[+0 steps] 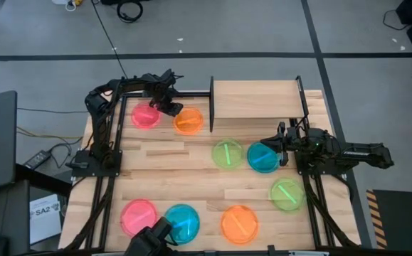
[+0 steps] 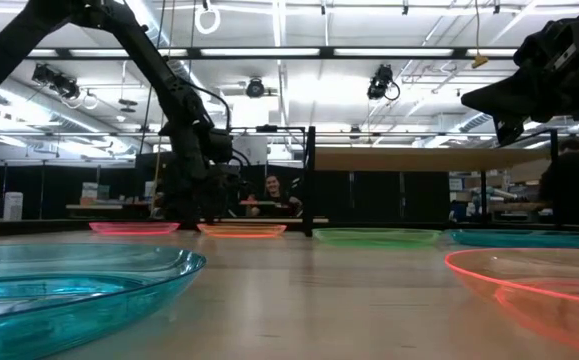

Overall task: Place and stack plates onto a shelf
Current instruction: Put the top orange plate on the shelf

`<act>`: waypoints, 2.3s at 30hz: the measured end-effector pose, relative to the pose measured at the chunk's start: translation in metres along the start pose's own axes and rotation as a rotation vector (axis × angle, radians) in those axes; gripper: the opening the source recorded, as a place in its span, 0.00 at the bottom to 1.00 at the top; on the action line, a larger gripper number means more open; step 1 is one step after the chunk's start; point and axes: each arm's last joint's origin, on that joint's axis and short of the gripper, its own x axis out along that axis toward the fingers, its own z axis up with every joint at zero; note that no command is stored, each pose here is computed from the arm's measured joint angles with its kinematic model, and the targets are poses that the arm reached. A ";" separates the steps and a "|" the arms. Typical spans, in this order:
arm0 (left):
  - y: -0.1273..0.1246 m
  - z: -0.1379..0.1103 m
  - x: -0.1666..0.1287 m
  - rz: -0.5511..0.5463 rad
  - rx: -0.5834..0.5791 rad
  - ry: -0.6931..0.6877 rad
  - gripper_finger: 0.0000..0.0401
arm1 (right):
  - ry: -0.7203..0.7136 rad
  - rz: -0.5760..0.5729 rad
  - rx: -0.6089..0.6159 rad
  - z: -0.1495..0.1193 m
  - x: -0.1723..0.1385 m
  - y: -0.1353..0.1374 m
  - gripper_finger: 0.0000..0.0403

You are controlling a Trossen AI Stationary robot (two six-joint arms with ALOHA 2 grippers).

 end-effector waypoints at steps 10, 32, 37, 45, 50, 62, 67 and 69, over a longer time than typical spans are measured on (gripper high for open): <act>-0.001 0.000 0.002 -0.011 0.002 0.002 0.32 | 0.000 0.000 0.000 0.000 0.000 0.000 0.03; -0.002 0.000 0.005 -0.018 0.005 0.004 0.02 | 0.000 0.000 0.000 0.000 0.000 0.000 0.03; -0.002 0.000 0.005 -0.017 0.005 0.006 0.01 | 0.000 0.000 0.000 0.000 0.000 0.000 0.03; -0.003 -0.001 -0.002 0.000 0.020 -0.007 0.01 | 0.000 0.000 0.000 0.000 0.000 0.000 0.03; -0.006 -0.005 -0.023 0.001 0.023 -0.040 0.01 | 0.000 0.000 0.000 0.000 0.000 0.000 0.03; -0.012 -0.025 -0.091 -0.009 0.041 -0.139 0.01 | 0.000 0.000 0.000 0.000 0.000 0.000 0.03; -0.014 -0.036 -0.122 -0.018 0.048 -0.216 0.01 | 0.000 0.000 0.000 0.000 0.000 0.000 0.03; -0.016 -0.042 -0.134 -0.025 0.055 -0.249 0.01 | 0.000 0.000 0.000 0.000 0.000 0.000 0.03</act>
